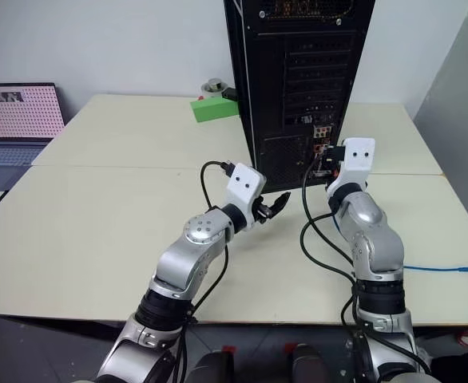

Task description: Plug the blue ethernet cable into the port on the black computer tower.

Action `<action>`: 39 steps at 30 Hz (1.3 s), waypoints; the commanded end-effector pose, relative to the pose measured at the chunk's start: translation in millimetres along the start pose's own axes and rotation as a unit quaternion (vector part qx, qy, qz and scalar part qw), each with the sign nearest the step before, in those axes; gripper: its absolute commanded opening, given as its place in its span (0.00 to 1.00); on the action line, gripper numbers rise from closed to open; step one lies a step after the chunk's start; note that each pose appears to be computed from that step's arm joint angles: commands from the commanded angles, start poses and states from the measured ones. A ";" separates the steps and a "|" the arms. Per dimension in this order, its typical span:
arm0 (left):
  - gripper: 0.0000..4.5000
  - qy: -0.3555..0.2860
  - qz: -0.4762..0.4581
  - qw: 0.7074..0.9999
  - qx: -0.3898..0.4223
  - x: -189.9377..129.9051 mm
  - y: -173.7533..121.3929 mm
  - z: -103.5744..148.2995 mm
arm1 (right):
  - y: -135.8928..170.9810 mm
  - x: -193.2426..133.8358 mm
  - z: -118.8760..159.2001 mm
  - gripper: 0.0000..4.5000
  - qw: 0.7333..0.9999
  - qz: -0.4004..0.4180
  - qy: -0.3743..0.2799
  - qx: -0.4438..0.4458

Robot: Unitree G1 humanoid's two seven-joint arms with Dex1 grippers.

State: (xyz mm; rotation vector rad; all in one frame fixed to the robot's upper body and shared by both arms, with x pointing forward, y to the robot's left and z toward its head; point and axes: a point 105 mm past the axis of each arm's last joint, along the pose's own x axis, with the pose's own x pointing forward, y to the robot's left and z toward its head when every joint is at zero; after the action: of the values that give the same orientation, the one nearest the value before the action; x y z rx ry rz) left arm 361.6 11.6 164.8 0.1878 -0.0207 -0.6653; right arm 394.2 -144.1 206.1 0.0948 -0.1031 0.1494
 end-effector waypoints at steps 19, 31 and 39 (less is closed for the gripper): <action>0.75 -0.026 0.019 0.999 0.004 -0.9 5.8 17.0 | -0.4 29.2 11.4 0.01 0.999 0.030 -0.011 0.021; 0.75 -0.023 0.020 1.000 0.004 -2.6 6.8 14.4 | -7.0 34.2 11.2 0.01 1.000 0.011 -0.011 0.015; 0.75 -0.020 0.020 1.000 0.005 -2.4 7.1 12.5 | -7.3 35.5 12.7 0.01 1.000 0.011 -0.017 0.015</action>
State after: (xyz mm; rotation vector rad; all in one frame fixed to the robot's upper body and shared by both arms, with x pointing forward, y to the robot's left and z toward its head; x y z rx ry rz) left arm 365.5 17.3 164.7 0.1788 -0.0136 -0.6306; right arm 428.9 -145.4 198.4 0.1254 -0.0501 0.1722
